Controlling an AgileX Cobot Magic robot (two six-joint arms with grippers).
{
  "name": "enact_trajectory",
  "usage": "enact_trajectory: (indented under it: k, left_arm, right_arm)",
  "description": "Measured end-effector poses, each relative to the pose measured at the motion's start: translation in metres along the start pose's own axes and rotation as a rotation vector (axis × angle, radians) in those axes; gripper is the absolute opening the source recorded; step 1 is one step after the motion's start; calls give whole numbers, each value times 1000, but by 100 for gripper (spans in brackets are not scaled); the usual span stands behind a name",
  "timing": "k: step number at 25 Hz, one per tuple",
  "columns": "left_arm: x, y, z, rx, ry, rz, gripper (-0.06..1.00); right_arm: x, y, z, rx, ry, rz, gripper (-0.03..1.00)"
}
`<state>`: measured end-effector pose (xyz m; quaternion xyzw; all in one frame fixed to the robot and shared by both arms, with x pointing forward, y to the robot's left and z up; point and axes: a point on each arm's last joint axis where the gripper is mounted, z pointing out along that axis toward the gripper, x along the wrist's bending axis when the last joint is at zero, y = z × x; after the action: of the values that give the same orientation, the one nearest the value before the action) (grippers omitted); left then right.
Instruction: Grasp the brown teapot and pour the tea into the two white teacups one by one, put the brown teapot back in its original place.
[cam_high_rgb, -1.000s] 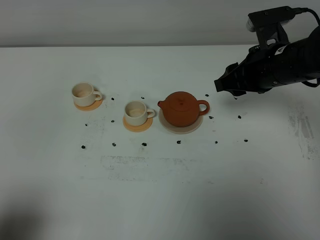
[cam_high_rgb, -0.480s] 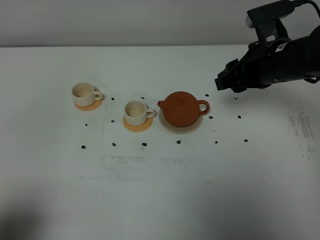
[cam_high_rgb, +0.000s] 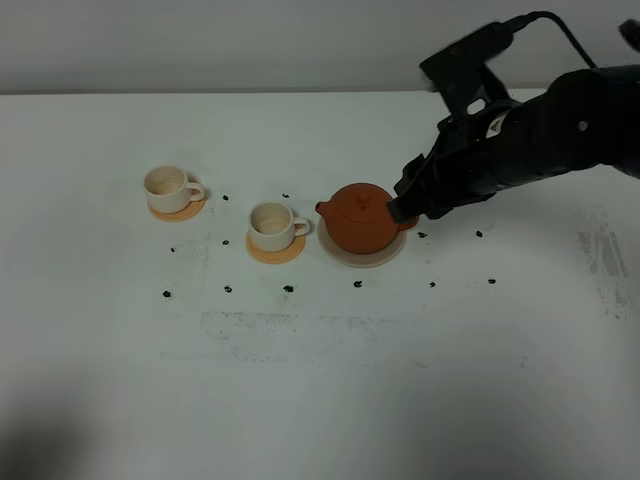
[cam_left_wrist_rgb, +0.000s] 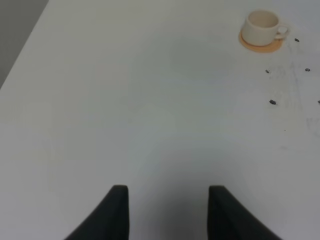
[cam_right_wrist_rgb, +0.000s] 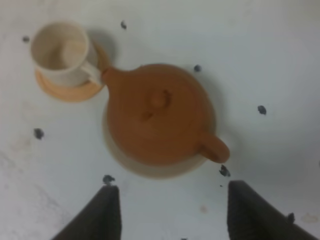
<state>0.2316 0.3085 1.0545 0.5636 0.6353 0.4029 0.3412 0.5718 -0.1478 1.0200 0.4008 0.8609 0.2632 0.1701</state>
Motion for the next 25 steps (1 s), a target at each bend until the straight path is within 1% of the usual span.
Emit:
enact_trajectory:
  k: [5,10,13,20,25]
  left_arm:
    - [0,0,0,0,0,0,40]
    - [0,0,0,1,0,0,40]
    - [0,0,0,1,0,0,40]
    - [0,0,0,1,0,0,40]
    - [0,0,0,1,0,0,40]
  right_arm:
    - [-3,10,26,86,-52,-64,49]
    - [-10,29,36,59,-77,-39,49]
    - [-18,34,44,49,-87,-26,49]
    - [-49,19,70,84,-119,36,49]
    - [-65,13,76,61,-137,90,49]
